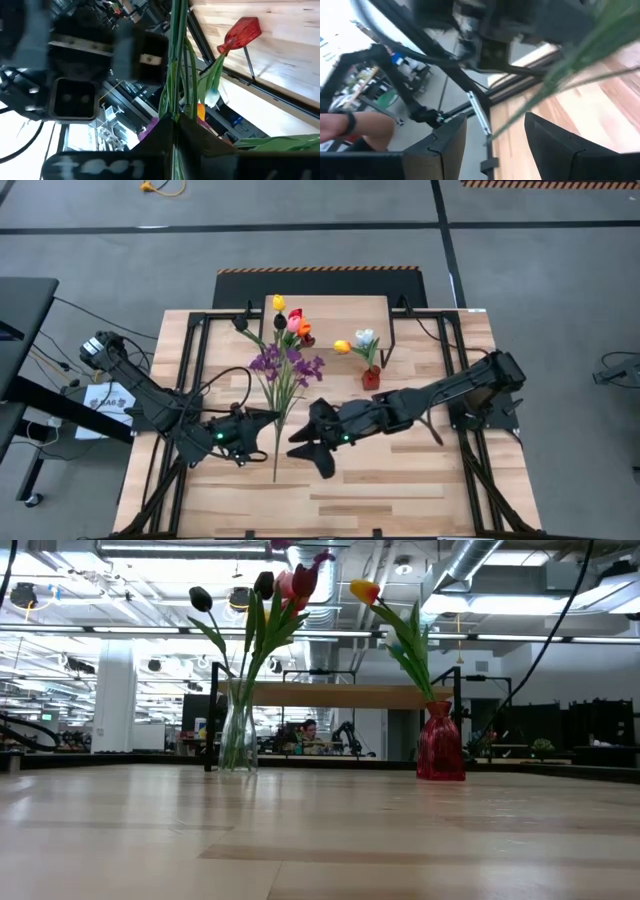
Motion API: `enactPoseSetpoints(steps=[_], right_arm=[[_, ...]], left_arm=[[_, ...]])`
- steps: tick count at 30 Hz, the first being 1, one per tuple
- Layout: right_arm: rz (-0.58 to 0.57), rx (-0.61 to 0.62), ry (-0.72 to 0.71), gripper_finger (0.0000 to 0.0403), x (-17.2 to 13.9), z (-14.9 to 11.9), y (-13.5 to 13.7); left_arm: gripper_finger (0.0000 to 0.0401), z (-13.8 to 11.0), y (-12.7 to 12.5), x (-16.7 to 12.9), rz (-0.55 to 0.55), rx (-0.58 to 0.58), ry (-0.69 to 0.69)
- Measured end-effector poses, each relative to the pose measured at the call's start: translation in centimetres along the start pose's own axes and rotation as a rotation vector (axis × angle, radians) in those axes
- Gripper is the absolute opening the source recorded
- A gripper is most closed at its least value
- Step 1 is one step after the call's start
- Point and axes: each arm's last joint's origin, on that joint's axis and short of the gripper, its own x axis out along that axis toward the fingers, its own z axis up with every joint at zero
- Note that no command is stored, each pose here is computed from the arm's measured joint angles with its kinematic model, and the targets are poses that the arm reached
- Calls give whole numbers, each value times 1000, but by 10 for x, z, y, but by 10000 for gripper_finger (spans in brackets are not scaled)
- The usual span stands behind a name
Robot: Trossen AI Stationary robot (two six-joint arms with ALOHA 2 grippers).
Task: Pick and place flowers into a vace then onto a shelf
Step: Put the purple flowers into the red vase
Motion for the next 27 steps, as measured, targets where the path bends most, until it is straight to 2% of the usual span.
enactPoseSetpoints(steps=[17, 27], right_arm=[[-63, 11, -55, 201, 0, 17, -20], [-62, 41, -28, 201, 0, 13, -19]], left_arm=[[0, 1, 6, -3, 47, -31, -22], [0, 0, 10, -4, 78, -52, -24]])
